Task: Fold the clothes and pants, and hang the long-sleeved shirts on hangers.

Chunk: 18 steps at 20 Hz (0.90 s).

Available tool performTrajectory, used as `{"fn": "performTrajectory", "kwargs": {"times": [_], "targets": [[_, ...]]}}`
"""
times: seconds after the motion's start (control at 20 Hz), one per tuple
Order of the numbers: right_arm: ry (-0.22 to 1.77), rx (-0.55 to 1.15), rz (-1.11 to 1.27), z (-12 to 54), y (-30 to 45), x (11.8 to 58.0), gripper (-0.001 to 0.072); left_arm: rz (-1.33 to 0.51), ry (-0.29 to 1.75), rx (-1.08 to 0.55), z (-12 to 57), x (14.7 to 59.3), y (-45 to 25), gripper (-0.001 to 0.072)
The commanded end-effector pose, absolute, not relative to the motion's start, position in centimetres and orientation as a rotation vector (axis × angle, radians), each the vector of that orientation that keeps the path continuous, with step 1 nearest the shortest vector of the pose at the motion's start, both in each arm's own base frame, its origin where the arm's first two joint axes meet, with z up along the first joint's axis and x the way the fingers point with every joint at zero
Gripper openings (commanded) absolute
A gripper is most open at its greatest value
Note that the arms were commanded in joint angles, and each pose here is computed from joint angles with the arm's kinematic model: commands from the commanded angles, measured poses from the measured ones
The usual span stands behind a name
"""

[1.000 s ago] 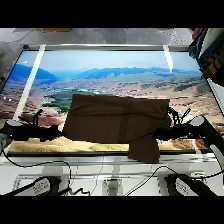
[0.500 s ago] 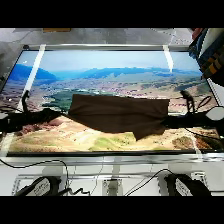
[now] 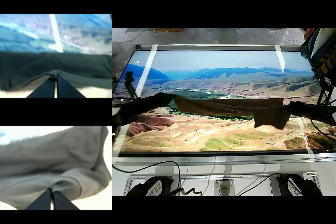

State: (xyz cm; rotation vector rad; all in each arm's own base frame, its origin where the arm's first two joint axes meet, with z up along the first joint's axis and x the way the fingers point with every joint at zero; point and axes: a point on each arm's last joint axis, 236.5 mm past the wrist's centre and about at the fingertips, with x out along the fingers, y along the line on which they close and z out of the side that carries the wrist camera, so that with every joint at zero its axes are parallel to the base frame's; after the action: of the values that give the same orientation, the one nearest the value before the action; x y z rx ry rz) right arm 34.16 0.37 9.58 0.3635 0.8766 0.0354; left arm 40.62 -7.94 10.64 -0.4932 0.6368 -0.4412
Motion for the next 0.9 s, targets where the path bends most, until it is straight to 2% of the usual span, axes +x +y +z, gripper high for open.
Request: {"fn": "performTrajectory", "kwargs": {"times": [0.0,0.2,0.45,0.65,0.7,0.75,0.8,0.85], "targets": [[0.810,0.434,-0.051,7.2,-1.7,38.7,0.0011,-0.277,0.534,-0.431,8.8,45.5,-8.5,0.0008],[0.755,0.446,-0.127,3.4,-4.2,43.2,0.0011,-0.162,0.549,-0.402,4.0,48.6,-8.8,0.0008],[0.688,0.561,-0.231,-0.7,-6.3,46.9,0.0011,-0.149,0.627,-0.420,-0.3,51.9,-9.5,0.0008],[0.694,0.622,-0.260,-3.0,-6.7,48.4,0.0017,-0.143,0.676,-0.421,-3.0,52.4,-9.6,0.0010],[0.695,0.620,-0.259,-3.0,-6.8,48.7,0.0148,-0.144,0.686,-0.422,-3.4,52.3,-9.7,0.0021],[0.688,0.618,-0.257,-2.7,-6.8,49.0,0.0419,-0.151,0.692,-0.422,-3.5,52.2,-9.9,0.0152],[0.679,0.609,-0.252,-2.2,-6.9,49.3,0.0638,-0.157,0.696,-0.423,-3.5,52.1,-10.0,0.0454],[0.689,0.596,-0.239,-1.7,-6.7,49.4,0.0681,-0.169,0.702,-0.424,-3.4,52.0,-10.3,0.0720]]}}
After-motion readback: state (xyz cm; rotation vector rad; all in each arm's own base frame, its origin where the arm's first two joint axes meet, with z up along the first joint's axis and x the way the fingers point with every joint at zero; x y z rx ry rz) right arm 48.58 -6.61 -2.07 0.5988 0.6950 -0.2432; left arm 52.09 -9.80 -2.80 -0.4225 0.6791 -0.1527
